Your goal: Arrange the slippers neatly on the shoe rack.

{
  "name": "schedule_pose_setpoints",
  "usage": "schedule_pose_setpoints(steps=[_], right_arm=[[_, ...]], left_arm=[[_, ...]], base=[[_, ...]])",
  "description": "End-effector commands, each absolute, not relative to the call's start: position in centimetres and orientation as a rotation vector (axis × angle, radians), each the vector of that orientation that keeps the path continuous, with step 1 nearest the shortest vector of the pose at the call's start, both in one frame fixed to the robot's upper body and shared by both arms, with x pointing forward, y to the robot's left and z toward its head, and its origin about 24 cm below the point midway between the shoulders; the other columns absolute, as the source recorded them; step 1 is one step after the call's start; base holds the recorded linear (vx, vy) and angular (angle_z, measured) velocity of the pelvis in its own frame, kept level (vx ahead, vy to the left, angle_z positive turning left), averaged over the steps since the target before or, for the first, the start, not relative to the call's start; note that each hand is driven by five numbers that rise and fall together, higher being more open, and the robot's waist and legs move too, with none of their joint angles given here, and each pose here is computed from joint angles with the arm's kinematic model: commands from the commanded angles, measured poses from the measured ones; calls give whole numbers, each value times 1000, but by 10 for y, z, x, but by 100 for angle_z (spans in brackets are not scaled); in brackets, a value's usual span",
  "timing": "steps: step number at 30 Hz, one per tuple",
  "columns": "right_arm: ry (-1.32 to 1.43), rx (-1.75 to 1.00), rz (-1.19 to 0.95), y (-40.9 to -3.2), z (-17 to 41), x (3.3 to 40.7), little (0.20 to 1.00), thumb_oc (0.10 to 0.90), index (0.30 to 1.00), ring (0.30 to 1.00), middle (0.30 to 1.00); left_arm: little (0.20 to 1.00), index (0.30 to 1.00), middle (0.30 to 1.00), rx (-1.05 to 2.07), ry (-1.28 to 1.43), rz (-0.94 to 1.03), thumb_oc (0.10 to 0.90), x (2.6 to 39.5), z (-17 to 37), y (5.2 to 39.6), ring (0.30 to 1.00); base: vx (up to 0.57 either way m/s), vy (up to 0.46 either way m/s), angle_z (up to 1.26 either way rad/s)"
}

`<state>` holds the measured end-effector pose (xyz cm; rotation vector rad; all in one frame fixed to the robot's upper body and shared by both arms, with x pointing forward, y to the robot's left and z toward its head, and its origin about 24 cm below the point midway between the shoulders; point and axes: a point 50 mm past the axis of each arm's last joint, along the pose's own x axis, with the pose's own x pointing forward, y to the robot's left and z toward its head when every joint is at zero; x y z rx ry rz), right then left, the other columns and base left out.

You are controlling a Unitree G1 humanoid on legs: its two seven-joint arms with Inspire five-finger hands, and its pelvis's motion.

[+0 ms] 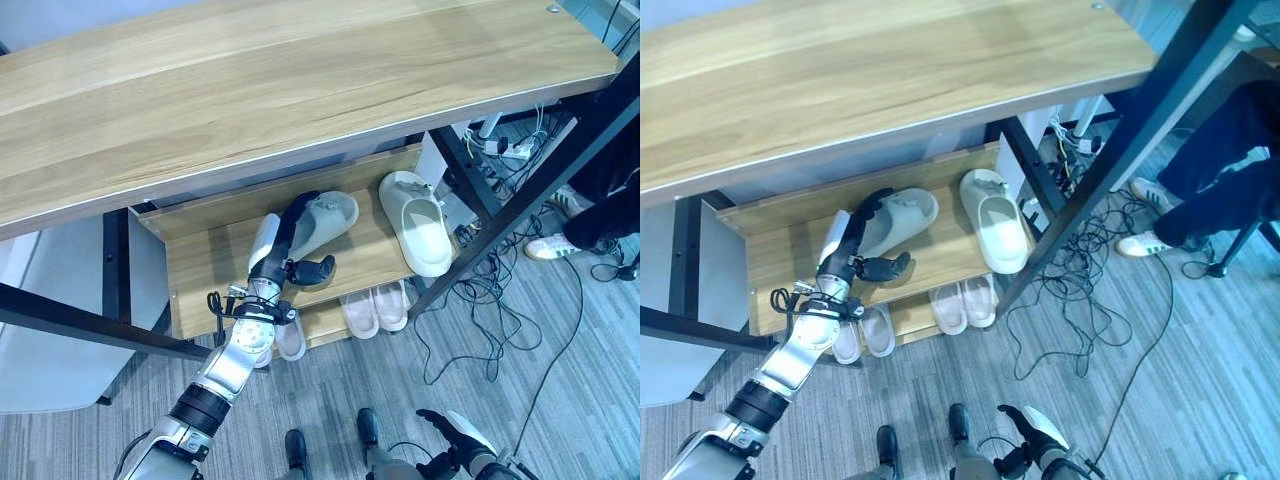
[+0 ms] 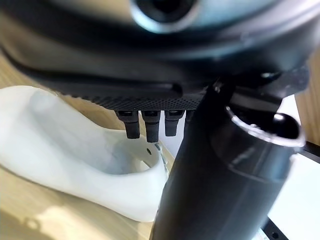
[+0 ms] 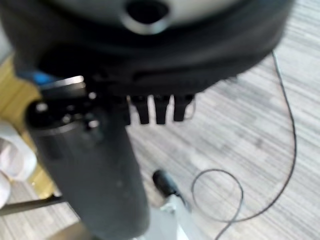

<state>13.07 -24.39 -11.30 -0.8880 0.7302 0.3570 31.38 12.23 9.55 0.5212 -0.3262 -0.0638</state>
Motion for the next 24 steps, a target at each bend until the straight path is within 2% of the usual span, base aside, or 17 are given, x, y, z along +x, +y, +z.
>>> schedule_pose_setpoints(steps=[1, 9, 24], right_arm=[[699, -886, 364, -247, -107, 123, 900, 800, 900, 900, 900], [701, -880, 363, -245, -109, 123, 900, 800, 900, 900, 900], [677, -865, 394, -244, -106, 125, 900, 800, 900, 900, 900]], left_arm=[[900, 900, 900, 466, -511, -23, 800, 334, 143, 104, 900], [900, 900, 900, 510, -513, 0, 800, 337, 143, 105, 900], [900, 900, 900, 814, -884, -76, 800, 308, 200, 119, 900]], base=[[-9, -13, -7], [-2, -3, -2], [-3, 3, 2]])
